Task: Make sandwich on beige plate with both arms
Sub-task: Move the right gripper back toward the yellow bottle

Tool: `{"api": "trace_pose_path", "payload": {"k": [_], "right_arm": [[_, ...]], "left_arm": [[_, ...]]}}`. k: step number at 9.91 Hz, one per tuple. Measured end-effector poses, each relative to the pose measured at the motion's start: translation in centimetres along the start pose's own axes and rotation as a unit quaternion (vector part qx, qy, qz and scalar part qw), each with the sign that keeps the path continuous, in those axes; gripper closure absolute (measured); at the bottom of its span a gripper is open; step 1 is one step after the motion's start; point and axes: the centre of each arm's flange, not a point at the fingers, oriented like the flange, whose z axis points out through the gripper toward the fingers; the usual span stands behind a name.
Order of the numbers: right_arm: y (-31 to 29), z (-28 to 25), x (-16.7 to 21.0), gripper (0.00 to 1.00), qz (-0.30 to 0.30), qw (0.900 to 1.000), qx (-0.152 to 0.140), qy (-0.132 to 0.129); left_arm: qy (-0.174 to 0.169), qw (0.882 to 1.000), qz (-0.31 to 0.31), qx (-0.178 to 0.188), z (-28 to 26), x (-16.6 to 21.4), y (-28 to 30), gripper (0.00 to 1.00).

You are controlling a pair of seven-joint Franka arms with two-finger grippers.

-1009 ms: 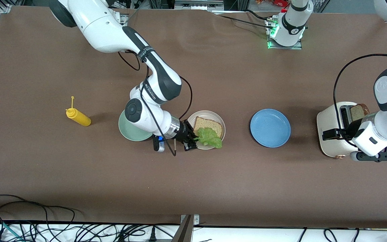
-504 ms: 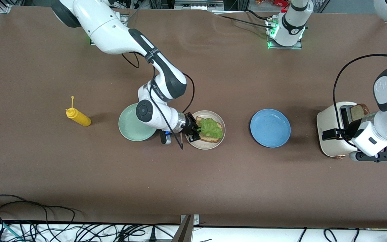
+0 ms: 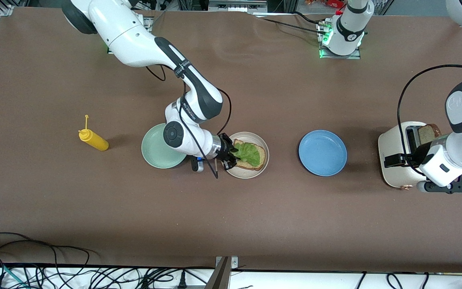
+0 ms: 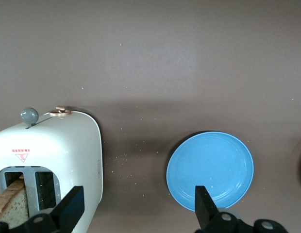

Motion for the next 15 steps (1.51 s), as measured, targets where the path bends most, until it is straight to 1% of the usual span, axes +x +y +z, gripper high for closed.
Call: {"api": "trace_pose_path", "payload": {"k": [1,2,3,4,6,7,9,10,11,12,13,14,15], "right_arm": [[0.0,0.0,0.0,0.37,0.0,1.0,0.001,0.0],[-0.1,-0.1,-0.1,0.29,0.0,1.0,0.003,-0.001],[-0.3,-0.7,-0.4,0.29,-0.003,1.0,0.011,-0.002],[-0.8,-2.1,-1.1,0.29,-0.016,1.0,0.025,0.003],[-1.9,-7.4,-2.9,0.29,-0.063,0.996,0.059,0.03],[-2.1,-10.3,-3.1,0.29,-0.089,0.993,0.059,0.044],[-2.3,-15.9,-1.6,0.29,-0.159,0.984,0.03,0.07],[-2.5,-18.9,0.1,0.28,-0.198,0.977,0.013,0.077],[-2.6,-22.2,2.7,0.26,-0.239,0.968,-0.009,0.08],[-2.5,-25.1,5.4,0.22,-0.278,0.957,-0.034,0.079],[-2.1,-27.7,8.3,0.15,-0.316,0.944,-0.062,0.075],[-1.4,-30.0,11.2,0.02,-0.354,0.928,-0.094,0.07],[-0.4,-32.0,14.1,0.0,-0.387,0.91,-0.131,0.063]], "left_arm": [[0.0,1.0,0.0,0.0,0.0,0.0,0.0,0.0],[0.0,1.0,0.0,0.0,0.0,0.0,0.0,0.0],[0.0,1.0,0.0,0.0,0.0,0.0,0.0,0.0],[0.0,1.0,0.0,0.0,0.0,0.0,0.0,0.0],[0.0,1.0,0.0,0.0,0.0,0.0,0.0,0.0],[-0.001,1.0,0.0,0.0,0.1,0.0,0.0,0.0],[-0.001,1.0,0.0,0.0,0.1,0.0,0.1,0.0],[-0.001,1.0,0.0,0.0,0.1,0.0,0.1,0.0],[-0.001,1.0,0.0,0.0,0.1,0.0,0.1,0.0],[-0.001,1.0,0.0,0.0,0.1,0.0,0.1,0.0],[-0.001,1.0,0.0,0.0,0.1,0.0,0.0,0.0],[-0.001,1.0,0.0,0.0,0.2,0.0,0.0,0.0],[-0.002,1.0,0.0,0.0,0.2,0.0,0.0,0.0]]}}
